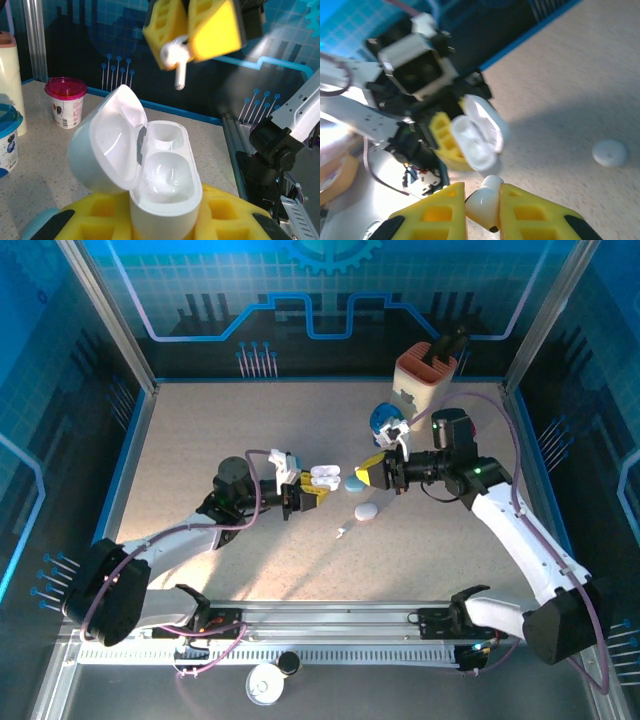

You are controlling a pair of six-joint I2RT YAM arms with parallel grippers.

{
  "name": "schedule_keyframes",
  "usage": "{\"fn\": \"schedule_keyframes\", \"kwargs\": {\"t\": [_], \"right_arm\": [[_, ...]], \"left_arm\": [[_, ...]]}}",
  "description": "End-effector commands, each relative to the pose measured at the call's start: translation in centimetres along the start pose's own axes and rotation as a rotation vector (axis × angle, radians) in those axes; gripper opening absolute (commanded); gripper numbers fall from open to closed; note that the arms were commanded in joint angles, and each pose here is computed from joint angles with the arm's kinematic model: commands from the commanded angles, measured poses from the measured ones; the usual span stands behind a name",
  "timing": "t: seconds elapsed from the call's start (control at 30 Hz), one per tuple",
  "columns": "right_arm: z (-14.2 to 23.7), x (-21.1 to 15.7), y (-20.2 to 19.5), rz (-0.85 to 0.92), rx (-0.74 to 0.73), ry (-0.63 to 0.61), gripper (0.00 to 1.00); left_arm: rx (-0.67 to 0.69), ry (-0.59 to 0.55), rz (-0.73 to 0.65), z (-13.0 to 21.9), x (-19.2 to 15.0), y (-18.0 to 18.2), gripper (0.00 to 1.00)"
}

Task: Insert the wireless bluetooth earbuds into the charging case

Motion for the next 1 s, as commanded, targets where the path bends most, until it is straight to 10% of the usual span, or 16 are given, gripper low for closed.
{"fn": "schedule_keyframes", "kwargs": {"t": [0.0, 0.97], "right_arm": [[0.8, 2.2, 3.5, 0.164, 0.167, -0.041, 0.16], [-3.5, 1.6, 4.8, 0.278, 0.367, 0.145, 0.15]], "left_arm": [[-0.073, -0.013, -0.046, 0.1, 2.0, -1.0, 0.19], [-0.234, 0.006, -0.092, 0.7, 4.3, -3.7, 0.20]]}}
Point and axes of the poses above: each hand's point on the last joint's axis, 136 mm out from that joint toward the fingers, its own z axis back along the fingers, its own y axis along the line the jaws close on, x = y × z, the point moved 5 cm from there along z, back along the fingers, and after that the axes turned 1 degree about z, right-handed, at the moved point
